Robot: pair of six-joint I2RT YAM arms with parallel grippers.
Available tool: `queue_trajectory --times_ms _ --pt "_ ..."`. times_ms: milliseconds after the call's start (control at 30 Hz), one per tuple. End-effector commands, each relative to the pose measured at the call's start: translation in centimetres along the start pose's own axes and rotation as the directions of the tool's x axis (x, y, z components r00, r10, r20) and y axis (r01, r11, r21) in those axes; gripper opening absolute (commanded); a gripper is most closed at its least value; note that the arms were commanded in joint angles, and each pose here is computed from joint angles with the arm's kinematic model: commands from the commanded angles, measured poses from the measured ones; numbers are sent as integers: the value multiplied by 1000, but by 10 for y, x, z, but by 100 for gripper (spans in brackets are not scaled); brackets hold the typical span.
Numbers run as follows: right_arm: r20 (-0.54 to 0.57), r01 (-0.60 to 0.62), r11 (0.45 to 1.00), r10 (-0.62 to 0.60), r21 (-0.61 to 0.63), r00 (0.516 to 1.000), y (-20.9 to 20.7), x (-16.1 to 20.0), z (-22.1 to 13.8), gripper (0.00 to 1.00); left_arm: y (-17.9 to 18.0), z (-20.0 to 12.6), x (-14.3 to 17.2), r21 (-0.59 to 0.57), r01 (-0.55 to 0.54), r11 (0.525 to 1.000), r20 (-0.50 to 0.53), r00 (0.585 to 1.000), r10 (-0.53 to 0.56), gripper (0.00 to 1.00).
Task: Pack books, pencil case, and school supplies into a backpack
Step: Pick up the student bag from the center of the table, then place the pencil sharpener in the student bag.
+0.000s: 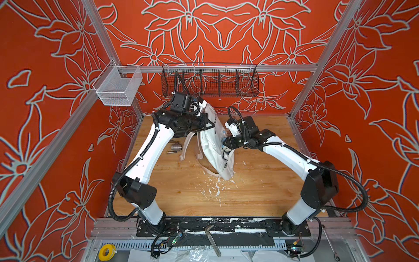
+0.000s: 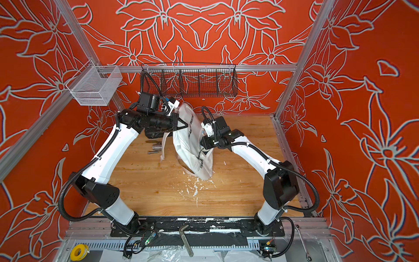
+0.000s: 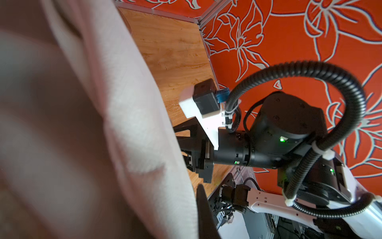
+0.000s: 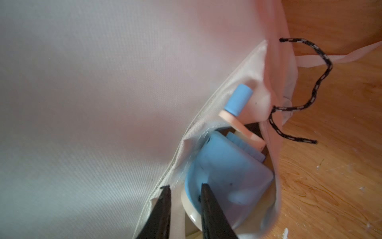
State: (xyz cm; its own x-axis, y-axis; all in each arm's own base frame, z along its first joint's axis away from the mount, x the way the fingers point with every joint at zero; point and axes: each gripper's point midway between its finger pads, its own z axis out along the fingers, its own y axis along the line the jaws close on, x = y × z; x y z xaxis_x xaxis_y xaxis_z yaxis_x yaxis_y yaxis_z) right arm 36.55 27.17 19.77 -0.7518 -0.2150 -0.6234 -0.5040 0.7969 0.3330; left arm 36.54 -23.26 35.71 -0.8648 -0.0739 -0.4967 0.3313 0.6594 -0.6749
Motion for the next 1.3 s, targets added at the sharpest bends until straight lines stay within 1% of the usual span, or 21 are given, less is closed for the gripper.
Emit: queue_trajectory --times_ms 0,67,133,200,233,267,300,367,433,500,533,600,633,667,767,867,967,1100,1133,1200,1267 --pt "-148 -43 995 55 86 987 -21 49 5 27 -47 -26 -23 126 -124 984 114 987 110 0" --pt "-213 -34 998 44 52 976 -17 62 13 26 -48 -26 -24 131 -122 984 114 988 107 0" --pt "-279 8 1000 -2 20 960 -10 73 18 23 -47 -26 -24 127 -123 984 113 988 108 0" --pt "-323 48 999 -40 19 946 -8 81 17 19 -49 -27 -25 129 -131 983 112 987 116 0" --pt "-335 51 998 -37 32 941 -10 81 14 19 -51 -28 -26 129 -136 982 114 986 121 0" --pt "-322 51 998 -37 34 946 -11 77 10 19 -52 -28 -26 133 -139 981 114 986 124 0" --pt "-269 47 998 -37 31 963 -10 66 6 23 -54 -29 -26 145 -145 979 111 985 129 0" --pt "-114 48 998 -43 40 993 -7 37 -8 38 -56 -28 -24 158 -144 977 100 987 130 0" --pt "35 67 996 -69 60 997 -6 9 -24 46 -57 -27 -22 165 -144 976 84 988 132 0" --pt "99 107 991 -115 85 988 -7 -8 -33 54 -57 -26 -19 172 -142 975 63 989 133 0" --pt "112 150 985 -159 82 981 -5 -14 -35 56 -58 -26 -18 178 -142 974 55 989 134 0" --pt "99 257 962 -265 86 959 -3 -15 -35 60 -60 -26 -16 190 -146 971 45 989 140 0" --pt "80 324 943 -330 81 940 -3 -12 -33 63 -62 -26 -15 199 -148 969 42 989 142 0" --pt "75 381 922 -386 69 920 -3 -10 -30 64 -62 -26 -15 204 -147 968 39 989 142 0" --pt "78 489 871 -492 58 867 -13 -5 -24 68 -65 -25 -14 222 -149 964 29 989 146 0" --pt "87 540 841 -539 14 838 -17 -4 -20 69 -69 -24 -13 238 -150 960 15 988 151 0" --pt "78 586 809 -581 -52 810 -11 -1 -19 70 -71 -23 -10 239 -160 958 3 986 164 0" --pt "86 646 733 -644 -214 760 9 18 -17 71 -73 -20 -9 239 -169 956 -7 984 175 0" --pt "84 648 721 -651 -245 755 12 22 -17 71 -73 -18 -8 238 -170 956 -13 984 178 0" --pt "81 639 715 -646 -284 759 15 25 -21 71 -70 -16 -9 220 -173 960 -16 983 181 0" --pt "99 613 727 -617 -309 781 16 24 -25 71 -67 -14 -8 207 -174 963 -21 983 182 0"
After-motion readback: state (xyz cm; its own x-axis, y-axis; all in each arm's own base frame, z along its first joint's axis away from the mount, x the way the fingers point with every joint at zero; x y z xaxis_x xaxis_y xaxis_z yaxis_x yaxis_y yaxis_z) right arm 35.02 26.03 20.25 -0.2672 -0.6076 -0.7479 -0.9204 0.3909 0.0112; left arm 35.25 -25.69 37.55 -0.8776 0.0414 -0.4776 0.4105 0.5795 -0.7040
